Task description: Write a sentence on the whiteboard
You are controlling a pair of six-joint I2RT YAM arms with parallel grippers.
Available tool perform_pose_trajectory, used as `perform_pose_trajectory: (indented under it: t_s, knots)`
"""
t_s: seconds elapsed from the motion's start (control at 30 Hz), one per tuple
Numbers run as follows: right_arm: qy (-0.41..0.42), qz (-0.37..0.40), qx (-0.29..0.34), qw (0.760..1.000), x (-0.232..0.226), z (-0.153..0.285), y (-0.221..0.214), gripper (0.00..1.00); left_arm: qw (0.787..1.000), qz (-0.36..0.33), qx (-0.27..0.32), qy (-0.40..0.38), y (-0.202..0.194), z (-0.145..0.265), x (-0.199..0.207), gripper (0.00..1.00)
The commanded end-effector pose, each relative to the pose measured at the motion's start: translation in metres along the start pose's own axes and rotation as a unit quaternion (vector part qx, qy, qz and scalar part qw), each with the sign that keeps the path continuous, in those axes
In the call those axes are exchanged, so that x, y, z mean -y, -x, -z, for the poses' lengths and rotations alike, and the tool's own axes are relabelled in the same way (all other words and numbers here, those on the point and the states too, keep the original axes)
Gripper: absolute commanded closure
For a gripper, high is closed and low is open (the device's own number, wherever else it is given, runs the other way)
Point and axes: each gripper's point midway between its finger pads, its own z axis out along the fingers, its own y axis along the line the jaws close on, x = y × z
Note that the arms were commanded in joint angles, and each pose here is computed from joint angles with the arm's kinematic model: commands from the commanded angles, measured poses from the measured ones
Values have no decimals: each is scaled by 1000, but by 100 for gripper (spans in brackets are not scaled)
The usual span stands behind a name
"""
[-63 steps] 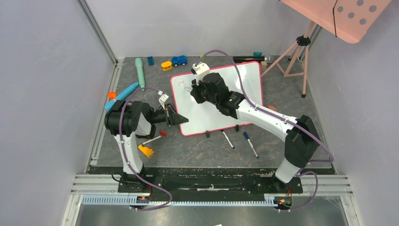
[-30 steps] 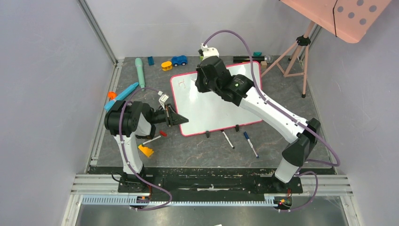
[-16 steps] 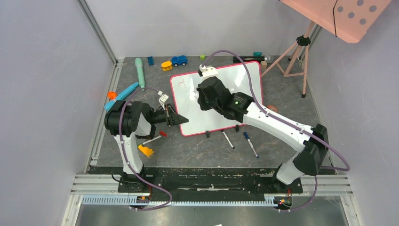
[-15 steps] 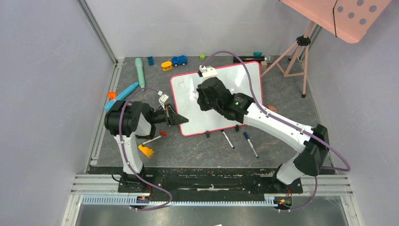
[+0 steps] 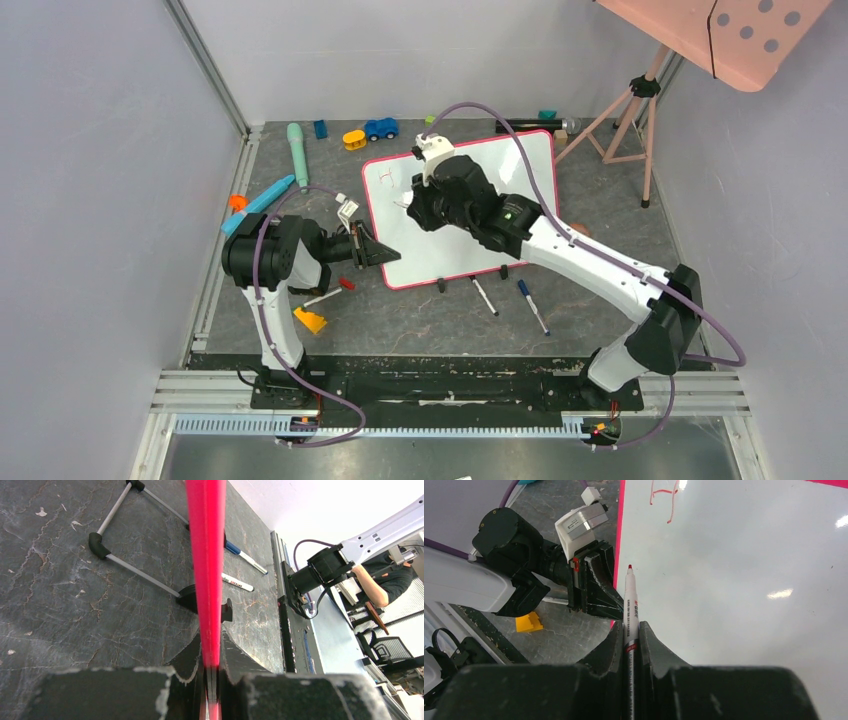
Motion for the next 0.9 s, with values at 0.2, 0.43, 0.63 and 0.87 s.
perform_pose_trajectory:
  t_s: [0.2, 0.43, 0.63, 0.87]
  knots:
    - [12, -20, 39, 999, 6, 4, 38, 100, 999, -51, -2, -10, -2, -2, 2, 98]
    - [-47, -2, -7, 999, 19, -10, 48, 100, 999, -46, -3, -11, -2, -3, 1, 98]
    - [-52, 19, 13, 998, 24, -11, 58, 100, 999, -41, -5, -14, -1, -3, 0, 98]
    - [-64, 16, 33, 997, 34, -21, 78, 100, 998, -59, 6, -1, 3, -2, 0, 98]
